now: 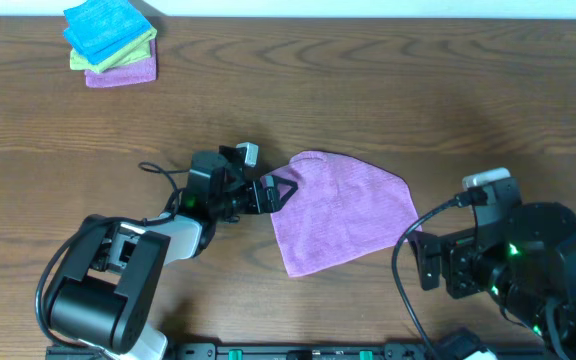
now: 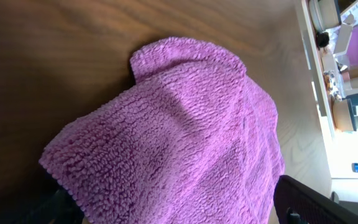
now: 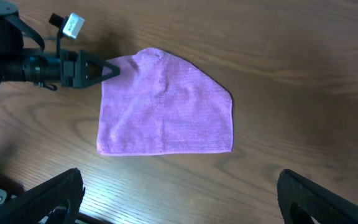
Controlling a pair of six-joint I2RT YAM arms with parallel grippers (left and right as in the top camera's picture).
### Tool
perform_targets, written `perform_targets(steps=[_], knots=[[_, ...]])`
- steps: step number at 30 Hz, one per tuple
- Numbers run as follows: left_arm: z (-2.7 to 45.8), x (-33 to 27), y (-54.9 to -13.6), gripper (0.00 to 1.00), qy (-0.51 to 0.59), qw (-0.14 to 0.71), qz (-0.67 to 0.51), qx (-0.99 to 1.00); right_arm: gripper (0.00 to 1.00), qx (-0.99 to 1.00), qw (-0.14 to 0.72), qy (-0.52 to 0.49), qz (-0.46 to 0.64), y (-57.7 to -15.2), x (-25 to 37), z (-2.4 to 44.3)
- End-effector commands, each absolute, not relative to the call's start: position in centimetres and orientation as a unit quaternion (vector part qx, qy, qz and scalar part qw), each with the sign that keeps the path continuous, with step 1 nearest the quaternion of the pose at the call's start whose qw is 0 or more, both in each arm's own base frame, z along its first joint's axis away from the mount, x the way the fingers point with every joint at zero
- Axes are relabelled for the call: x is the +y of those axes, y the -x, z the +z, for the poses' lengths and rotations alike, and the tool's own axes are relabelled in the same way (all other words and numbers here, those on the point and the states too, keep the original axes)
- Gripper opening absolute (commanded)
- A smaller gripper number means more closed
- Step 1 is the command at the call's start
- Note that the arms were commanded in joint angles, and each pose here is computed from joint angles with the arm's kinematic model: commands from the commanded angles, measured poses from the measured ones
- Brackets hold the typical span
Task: Fold the cloth
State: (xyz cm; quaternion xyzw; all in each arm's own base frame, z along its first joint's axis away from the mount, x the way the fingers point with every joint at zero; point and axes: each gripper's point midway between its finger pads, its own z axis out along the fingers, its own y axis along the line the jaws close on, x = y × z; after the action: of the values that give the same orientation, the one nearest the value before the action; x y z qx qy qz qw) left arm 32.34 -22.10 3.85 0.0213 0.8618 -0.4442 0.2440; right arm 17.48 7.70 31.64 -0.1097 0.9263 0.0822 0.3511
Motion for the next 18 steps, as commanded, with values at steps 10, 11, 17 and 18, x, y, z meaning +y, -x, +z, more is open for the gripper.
perform_targets(steps=[10, 11, 17, 18], knots=[[4.36, -22.44, -33.51, 0.95, -0.019, 0.257, -0.439, 0.861, 0.99, 0.928, 0.347, 0.120, 0.065, -18.03, 7.59, 31.44], [4.37, -22.45, -33.53, 0.95, -0.016, 0.256, -0.440, 0.861, 0.99, 0.928, 0.347, 0.120, 0.065, -18.03, 7.58, 31.43], [5.05, -22.94, -33.59, 0.95, -0.017, 0.249, -0.455, 0.855, 0.99, 0.928, 0.347, 0.122, 0.064, -18.02, 7.58, 31.43], [5.15, -22.89, -33.87, 0.95, -0.016, 0.254, -0.452, 0.855, 0.99, 0.928, 0.347, 0.122, 0.064, -18.02, 7.58, 31.43]])
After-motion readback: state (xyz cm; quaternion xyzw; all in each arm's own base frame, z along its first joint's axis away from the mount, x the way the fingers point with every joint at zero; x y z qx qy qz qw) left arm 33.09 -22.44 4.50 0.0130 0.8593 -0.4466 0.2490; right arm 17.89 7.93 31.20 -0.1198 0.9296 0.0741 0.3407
